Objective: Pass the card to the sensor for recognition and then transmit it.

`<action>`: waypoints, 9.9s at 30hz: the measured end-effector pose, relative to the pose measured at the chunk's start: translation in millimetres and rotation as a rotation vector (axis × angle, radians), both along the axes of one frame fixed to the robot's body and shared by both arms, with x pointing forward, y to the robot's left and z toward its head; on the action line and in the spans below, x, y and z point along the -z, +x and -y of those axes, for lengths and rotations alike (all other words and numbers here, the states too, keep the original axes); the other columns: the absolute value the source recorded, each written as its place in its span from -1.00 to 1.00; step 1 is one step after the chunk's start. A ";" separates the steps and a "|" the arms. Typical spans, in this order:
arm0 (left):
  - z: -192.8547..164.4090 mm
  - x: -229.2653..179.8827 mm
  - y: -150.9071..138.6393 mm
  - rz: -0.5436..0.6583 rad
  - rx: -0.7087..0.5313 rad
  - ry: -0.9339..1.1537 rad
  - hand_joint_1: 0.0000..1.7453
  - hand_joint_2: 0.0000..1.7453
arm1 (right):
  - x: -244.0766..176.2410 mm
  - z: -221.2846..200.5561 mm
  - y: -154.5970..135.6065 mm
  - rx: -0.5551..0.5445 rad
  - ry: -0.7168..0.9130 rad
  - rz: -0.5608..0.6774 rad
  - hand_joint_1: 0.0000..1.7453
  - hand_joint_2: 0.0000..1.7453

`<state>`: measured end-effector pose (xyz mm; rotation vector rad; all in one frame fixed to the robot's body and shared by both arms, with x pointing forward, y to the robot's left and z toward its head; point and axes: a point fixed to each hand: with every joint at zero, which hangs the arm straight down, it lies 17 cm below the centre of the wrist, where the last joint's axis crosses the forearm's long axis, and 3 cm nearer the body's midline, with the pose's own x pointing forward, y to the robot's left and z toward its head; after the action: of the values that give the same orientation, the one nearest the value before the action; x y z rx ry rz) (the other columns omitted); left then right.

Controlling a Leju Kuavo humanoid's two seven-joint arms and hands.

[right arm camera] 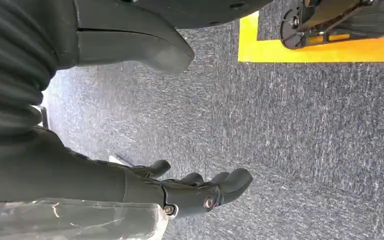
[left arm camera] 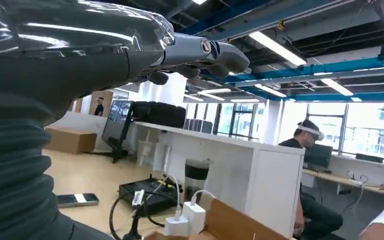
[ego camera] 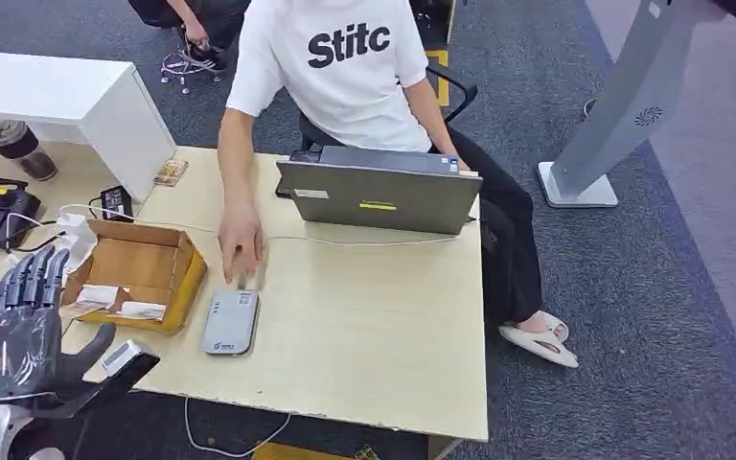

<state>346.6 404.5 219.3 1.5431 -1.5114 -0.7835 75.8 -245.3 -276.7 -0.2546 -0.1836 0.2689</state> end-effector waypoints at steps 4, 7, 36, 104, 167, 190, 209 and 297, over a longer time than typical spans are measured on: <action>0.3 -0.8 1.8 -0.001 0.007 0.010 -1.00 1.00 | 0.0 0.0 0.0 0.000 0.000 0.000 -1.00 1.00; 2.1 -1.1 2.6 -0.001 0.014 0.014 -1.00 1.00 | 0.0 0.1 -0.1 0.001 0.000 0.000 -1.00 1.00; -58.7 61.0 94.5 -0.326 -0.193 0.130 -1.00 1.00 | 0.4 -1.4 -0.8 -0.026 0.005 -0.017 -1.00 1.00; -49.2 21.8 101.5 -0.187 -0.165 0.219 -1.00 1.00 | 1.2 0.9 -3.8 0.005 0.014 -0.021 -1.00 1.00; -110.4 96.8 50.9 -0.400 -0.338 0.249 -1.00 1.00 | 1.8 -9.0 -11.0 0.007 0.038 -0.045 -1.00 1.00; -108.8 106.6 52.9 -0.423 -0.331 0.248 -1.00 1.00 | 1.8 -9.0 -10.9 0.007 0.038 -0.045 -1.00 1.00; -104.4 109.2 56.3 -0.428 -0.320 0.250 -1.00 1.00 | 1.8 -9.0 -10.9 0.007 0.038 -0.044 -1.00 1.00; -12.0 109.7 109.5 -0.496 0.051 0.258 -1.00 1.00 | 1.8 -9.6 -8.5 -0.006 0.050 -0.037 -1.00 1.00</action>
<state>456.1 416.5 109.6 1.3562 -1.1153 -1.3212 67.3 -235.7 -278.5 -0.1992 -0.1539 0.2744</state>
